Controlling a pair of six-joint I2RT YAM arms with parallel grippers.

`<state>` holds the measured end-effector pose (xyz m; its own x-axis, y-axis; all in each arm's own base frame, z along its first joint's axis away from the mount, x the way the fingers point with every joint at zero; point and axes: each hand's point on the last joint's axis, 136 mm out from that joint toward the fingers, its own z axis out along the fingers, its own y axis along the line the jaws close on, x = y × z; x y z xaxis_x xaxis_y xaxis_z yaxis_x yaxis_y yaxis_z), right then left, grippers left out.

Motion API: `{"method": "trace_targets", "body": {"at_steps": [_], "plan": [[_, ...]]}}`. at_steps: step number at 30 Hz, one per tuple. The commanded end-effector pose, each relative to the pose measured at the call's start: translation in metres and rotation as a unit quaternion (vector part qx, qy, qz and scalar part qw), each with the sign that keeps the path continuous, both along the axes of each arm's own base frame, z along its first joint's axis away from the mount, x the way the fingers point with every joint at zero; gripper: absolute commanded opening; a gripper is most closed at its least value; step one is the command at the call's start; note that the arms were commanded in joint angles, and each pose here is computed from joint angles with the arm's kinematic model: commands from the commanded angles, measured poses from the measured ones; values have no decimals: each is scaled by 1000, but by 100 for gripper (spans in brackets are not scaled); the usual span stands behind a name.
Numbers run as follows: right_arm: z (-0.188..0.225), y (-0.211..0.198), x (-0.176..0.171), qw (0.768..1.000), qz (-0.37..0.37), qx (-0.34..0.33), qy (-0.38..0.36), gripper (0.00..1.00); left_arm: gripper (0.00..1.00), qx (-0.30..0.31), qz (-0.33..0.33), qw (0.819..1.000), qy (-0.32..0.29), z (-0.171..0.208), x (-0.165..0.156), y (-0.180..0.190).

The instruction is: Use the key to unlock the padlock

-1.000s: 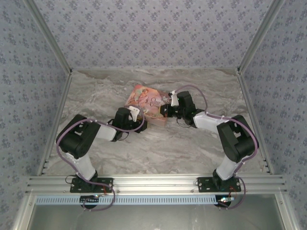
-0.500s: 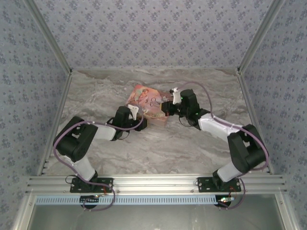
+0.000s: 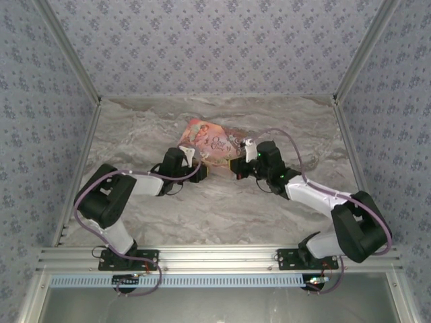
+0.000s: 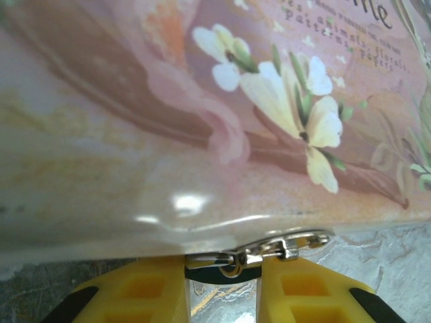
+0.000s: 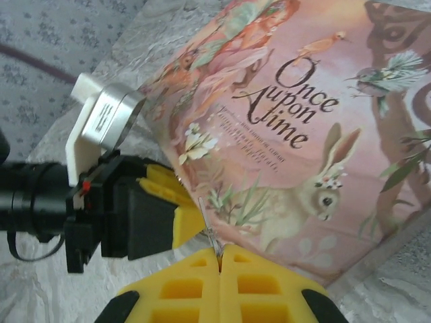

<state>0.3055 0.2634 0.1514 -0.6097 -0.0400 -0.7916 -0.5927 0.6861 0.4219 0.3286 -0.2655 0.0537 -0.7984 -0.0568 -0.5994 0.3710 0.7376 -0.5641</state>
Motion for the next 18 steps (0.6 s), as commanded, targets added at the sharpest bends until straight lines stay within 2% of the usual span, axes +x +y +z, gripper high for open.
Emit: {"method": "trace_targets", "body": {"at_steps": [1, 7, 18], "plan": [[1, 3, -11, 998, 17, -34, -57, 0, 21, -54, 13, 998, 4, 42, 7, -14], [-19, 4, -24, 995, 13, -53, -88, 0, 18, -114, 31, 992, 47, 65, 1, -26], [-34, 7, -26, 986, 4, -95, -135, 0, 18, -162, 65, 979, 108, 102, -6, -37]]}}
